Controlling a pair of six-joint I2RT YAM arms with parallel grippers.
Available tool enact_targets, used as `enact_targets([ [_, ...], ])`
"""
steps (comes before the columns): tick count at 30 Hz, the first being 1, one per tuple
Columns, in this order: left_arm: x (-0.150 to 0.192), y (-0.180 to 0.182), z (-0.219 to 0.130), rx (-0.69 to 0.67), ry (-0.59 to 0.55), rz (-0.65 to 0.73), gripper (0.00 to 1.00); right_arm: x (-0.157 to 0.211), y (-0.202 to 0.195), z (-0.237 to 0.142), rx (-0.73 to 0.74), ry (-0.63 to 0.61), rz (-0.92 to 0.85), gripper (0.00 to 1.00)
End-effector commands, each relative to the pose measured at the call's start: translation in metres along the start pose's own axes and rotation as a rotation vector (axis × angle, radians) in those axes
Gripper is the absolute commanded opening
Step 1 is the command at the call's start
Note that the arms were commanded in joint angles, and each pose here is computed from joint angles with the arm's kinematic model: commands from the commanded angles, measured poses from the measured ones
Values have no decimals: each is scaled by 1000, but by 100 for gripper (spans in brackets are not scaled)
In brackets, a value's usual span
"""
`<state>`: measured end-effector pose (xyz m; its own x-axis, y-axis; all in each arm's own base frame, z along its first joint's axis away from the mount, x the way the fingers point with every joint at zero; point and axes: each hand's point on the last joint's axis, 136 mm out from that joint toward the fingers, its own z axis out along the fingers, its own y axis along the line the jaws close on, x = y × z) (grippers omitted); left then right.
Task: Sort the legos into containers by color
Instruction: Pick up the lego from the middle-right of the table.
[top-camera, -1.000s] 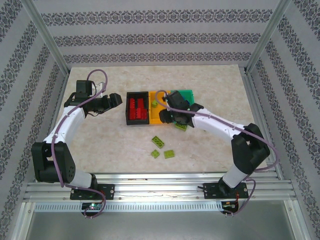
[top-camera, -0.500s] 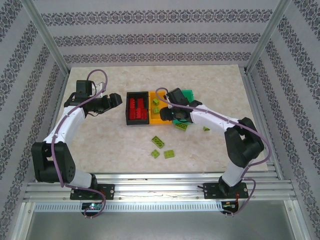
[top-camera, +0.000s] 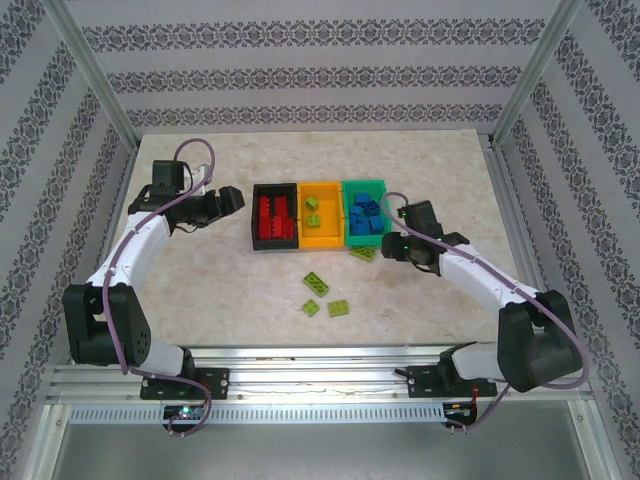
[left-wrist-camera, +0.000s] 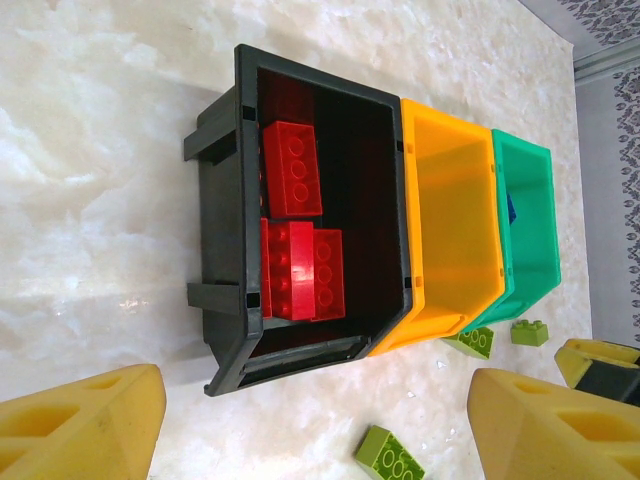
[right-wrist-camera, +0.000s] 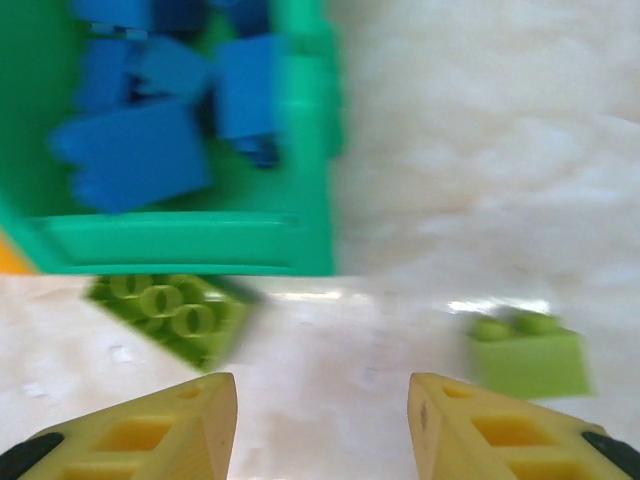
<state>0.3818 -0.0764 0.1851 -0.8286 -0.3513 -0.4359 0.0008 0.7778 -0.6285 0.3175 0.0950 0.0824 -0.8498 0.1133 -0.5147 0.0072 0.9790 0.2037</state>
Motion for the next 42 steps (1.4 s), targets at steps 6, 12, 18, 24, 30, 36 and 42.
enact_targets([
  [6, -4, -3, 0, 13, -15, 19, 80, 0, -47, -1, 158, 12, 33, 51],
  [12, -4, -1, 0, 5, -14, 18, 80, 7, -49, 13, 168, 88, 21, 51],
  [18, -3, 1, 3, 5, -4, 11, 80, 10, -57, 19, 213, 132, 10, 51],
  [24, -2, 0, 3, 9, -3, 14, 80, 10, -58, 24, 220, 154, 8, 51],
  [30, -3, -1, 3, 10, -3, 14, 80, 4, -67, 19, 279, 141, -8, 52],
  [36, -2, 0, 3, 11, 0, 12, 80, 5, -66, 24, 277, 167, -19, 53],
  [42, -2, -2, 4, 20, 3, 11, 80, 10, -67, 35, 281, 236, -22, 52],
])
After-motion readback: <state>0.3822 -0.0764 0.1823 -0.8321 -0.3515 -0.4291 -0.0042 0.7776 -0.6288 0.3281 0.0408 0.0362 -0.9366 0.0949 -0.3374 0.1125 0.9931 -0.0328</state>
